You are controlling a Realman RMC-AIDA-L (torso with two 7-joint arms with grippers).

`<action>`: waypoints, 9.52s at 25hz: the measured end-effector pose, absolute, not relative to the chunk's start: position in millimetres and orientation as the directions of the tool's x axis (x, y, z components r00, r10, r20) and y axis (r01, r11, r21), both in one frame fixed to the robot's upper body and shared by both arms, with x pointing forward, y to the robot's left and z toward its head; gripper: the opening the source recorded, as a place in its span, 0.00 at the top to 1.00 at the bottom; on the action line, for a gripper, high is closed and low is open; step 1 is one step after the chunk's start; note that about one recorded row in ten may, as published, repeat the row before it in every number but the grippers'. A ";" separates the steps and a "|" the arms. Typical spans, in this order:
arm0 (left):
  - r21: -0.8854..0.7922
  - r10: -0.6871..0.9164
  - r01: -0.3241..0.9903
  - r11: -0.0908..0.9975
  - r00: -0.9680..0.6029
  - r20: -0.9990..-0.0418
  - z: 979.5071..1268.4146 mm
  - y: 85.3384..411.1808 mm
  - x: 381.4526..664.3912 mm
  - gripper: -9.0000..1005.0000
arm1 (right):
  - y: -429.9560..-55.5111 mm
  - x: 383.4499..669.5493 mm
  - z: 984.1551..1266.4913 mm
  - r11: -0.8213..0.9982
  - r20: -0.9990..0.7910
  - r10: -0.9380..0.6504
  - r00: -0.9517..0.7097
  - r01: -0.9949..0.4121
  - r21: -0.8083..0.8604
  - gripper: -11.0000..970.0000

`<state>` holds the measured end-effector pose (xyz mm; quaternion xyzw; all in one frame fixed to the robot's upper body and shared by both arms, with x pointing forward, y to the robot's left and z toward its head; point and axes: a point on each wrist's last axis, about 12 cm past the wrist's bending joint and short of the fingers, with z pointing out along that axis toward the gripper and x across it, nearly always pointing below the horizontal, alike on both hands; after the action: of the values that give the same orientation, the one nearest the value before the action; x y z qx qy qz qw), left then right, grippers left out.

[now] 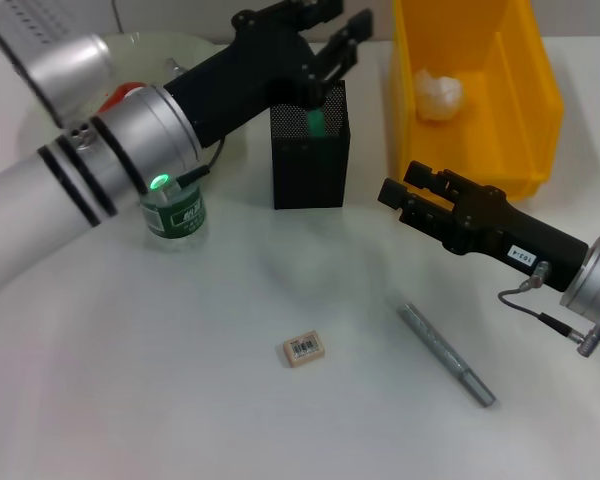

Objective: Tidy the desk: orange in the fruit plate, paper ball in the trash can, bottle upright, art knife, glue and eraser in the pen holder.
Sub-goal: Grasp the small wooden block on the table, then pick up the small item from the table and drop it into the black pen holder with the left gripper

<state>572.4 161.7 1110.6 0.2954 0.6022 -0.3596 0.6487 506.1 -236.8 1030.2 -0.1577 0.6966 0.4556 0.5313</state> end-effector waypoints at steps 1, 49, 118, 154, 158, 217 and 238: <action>-0.063 -0.128 0.841 0.537 0.008 -0.992 1114.9 161.5 566.8 0.61 | -236.8 505.9 1030.3 0.534 -0.884 0.265 -0.385 -0.705 0.467 0.31; -0.049 0.858 0.982 0.185 -0.185 -0.480 1165.8 121.8 520.7 0.43 | -238.7 505.5 1032.1 0.543 -0.902 0.258 -0.346 -0.720 0.432 0.31; -0.016 0.895 0.976 0.218 -0.207 -0.395 1122.3 102.4 526.6 0.26 | -277.5 467.8 1044.0 0.351 -0.967 0.001 -0.253 -0.906 0.237 0.31; -0.006 0.893 0.973 0.229 -0.213 -0.397 1124.0 103.7 529.8 0.42 | -271.8 472.6 1045.9 0.354 -0.971 0.011 -0.241 -0.907 0.229 0.31; -0.006 0.894 0.974 0.226 -0.210 -0.395 1123.7 103.3 529.4 0.50 | -271.6 473.3 1046.5 0.355 -0.971 0.012 -0.239 -0.907 0.227 0.31; -0.005 0.905 0.979 0.205 -0.192 -0.379 1113.6 101.3 524.9 0.54 | -270.6 475.4 1049.6 0.344 -0.971 0.020 -0.239 -0.910 0.231 0.31; 0.026 0.911 0.979 0.201 -0.177 -0.374 1112.6 100.6 527.9 0.69 | -268.5 478.7 1051.5 0.338 -0.971 0.022 -0.238 -0.912 0.231 0.31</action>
<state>527.9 100.6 1112.6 0.6223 0.7592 -0.1102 0.1557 478.7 -268.5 1051.5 -0.3481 0.6396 0.4581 0.5097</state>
